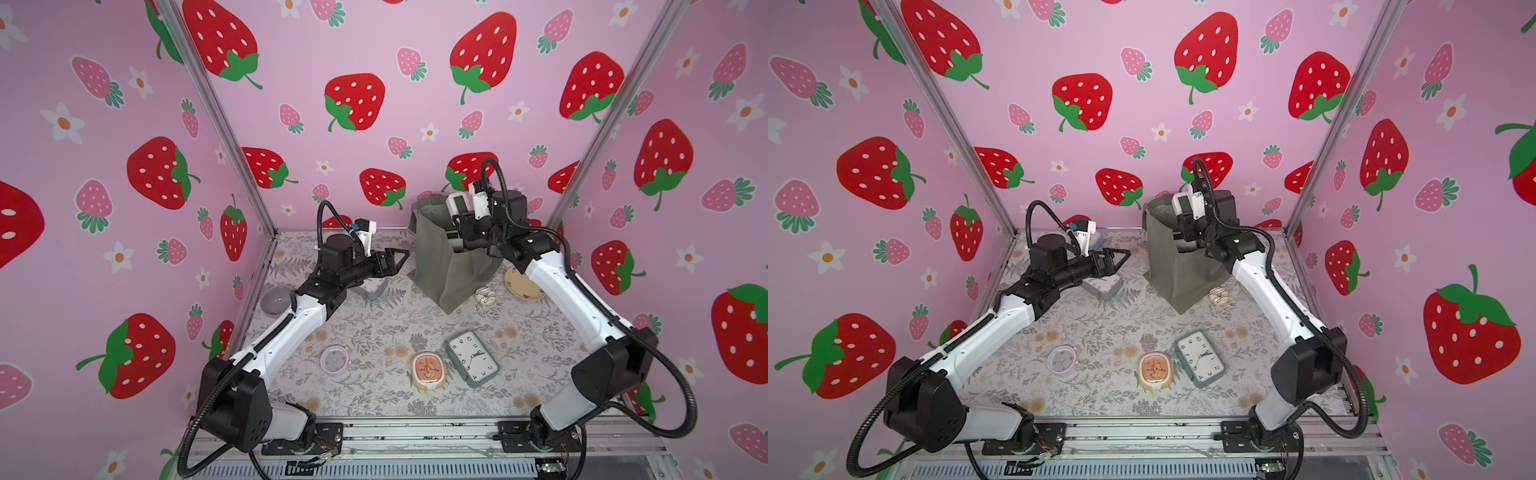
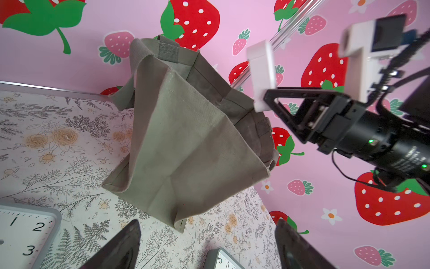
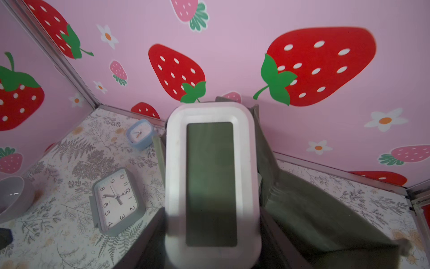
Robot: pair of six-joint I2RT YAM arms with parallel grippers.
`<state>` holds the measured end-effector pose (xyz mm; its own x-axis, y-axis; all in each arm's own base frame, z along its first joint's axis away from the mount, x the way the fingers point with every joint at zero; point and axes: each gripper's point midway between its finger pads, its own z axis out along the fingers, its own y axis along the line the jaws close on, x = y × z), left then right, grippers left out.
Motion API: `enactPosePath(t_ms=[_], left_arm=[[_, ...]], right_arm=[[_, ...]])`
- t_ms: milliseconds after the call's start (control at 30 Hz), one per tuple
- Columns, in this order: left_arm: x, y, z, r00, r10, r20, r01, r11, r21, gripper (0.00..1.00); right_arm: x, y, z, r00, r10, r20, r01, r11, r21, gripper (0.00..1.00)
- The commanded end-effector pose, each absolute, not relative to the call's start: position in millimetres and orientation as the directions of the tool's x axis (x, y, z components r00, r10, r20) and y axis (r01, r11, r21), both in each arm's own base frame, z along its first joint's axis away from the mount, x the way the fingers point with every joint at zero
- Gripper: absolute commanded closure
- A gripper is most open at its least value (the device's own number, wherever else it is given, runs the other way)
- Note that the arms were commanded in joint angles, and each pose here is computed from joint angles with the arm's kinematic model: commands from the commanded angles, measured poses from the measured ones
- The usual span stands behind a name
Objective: Put the alarm clock into the canvas bag
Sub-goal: Place the alarm at the canvas bag.
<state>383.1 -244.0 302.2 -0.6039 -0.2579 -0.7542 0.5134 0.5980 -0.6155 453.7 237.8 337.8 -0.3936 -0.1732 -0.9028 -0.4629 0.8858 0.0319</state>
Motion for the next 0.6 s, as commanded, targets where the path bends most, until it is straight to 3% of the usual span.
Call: enactPosePath(t_ms=[0, 567], left_arm=[[388, -255, 333, -0.555, -0.270, -0.787, 0.581, 0.551, -0.598, 0.09], [414, -274, 320, -0.583, -0.233, -0.778, 0.592, 0.534, -0.604, 0.09]], right_arm=[[458, 236, 334, -0.428, -0.228, -0.874, -0.490, 0.872, 0.013, 0.50], [483, 239, 247, -0.591, -0.456, -0.665, -0.568, 0.821, -0.058, 0.51]])
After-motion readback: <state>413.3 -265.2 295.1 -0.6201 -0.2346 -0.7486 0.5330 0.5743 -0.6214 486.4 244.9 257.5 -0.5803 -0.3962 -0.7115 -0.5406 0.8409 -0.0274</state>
